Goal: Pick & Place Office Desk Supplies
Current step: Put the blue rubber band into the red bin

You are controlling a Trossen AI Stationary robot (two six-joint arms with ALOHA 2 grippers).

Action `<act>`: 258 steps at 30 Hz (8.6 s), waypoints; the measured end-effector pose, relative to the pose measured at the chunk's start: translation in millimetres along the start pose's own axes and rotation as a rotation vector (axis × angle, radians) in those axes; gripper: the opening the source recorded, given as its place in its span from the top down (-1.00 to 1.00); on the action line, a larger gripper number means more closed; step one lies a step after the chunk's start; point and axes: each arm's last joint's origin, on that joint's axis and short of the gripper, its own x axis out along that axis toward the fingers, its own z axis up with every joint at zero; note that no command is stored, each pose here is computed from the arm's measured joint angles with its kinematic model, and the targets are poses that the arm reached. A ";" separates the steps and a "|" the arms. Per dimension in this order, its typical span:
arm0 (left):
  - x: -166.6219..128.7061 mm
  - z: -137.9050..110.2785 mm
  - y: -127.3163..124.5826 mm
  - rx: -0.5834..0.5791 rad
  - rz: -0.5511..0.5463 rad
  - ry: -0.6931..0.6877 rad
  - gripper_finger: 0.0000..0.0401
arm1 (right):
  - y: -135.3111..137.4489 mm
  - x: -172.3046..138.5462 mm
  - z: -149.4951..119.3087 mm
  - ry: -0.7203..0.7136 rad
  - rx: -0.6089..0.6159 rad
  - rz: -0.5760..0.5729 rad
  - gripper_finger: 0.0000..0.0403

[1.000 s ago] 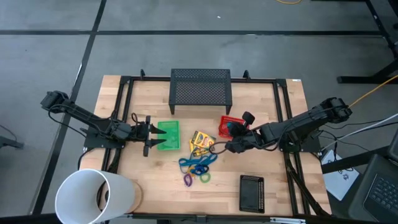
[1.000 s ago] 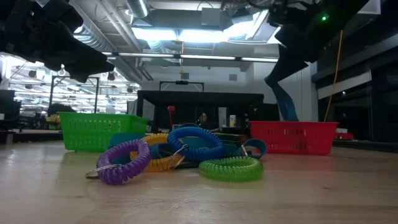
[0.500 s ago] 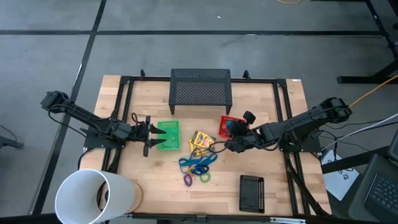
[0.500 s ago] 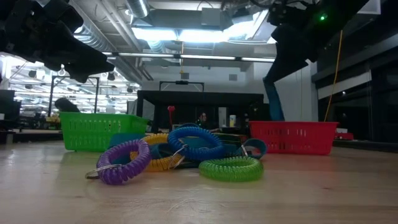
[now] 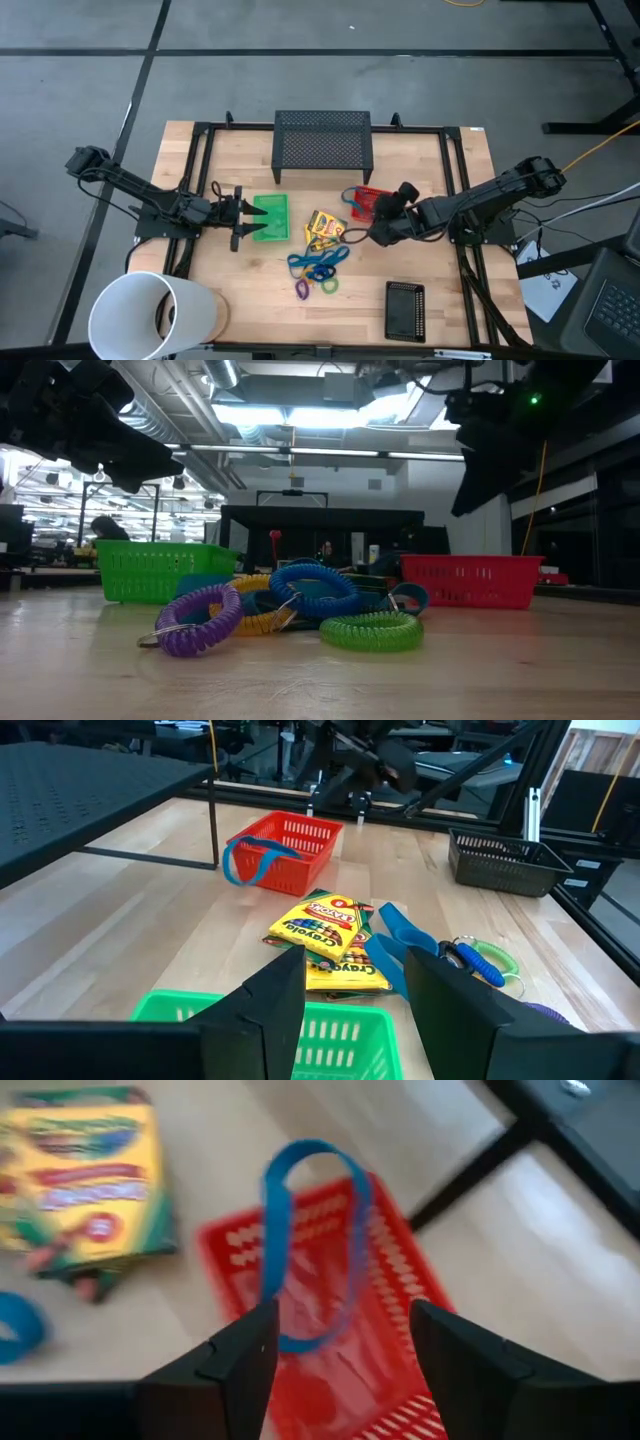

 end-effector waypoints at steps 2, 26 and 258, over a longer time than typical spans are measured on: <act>0.0 0.0 0.0 0.000 0.000 0.000 0.16 | -1.9 0.1 -0.8 -0.003 -0.002 -0.027 -0.14; 0.0 -0.1 0.0 -0.003 0.001 0.000 0.16 | 1.6 46.4 -1.2 -0.004 0.031 0.029 0.04; 0.0 -0.6 1.2 0.000 0.038 0.000 0.16 | 6.1 -41.7 22.2 -0.202 -0.008 -0.274 1.00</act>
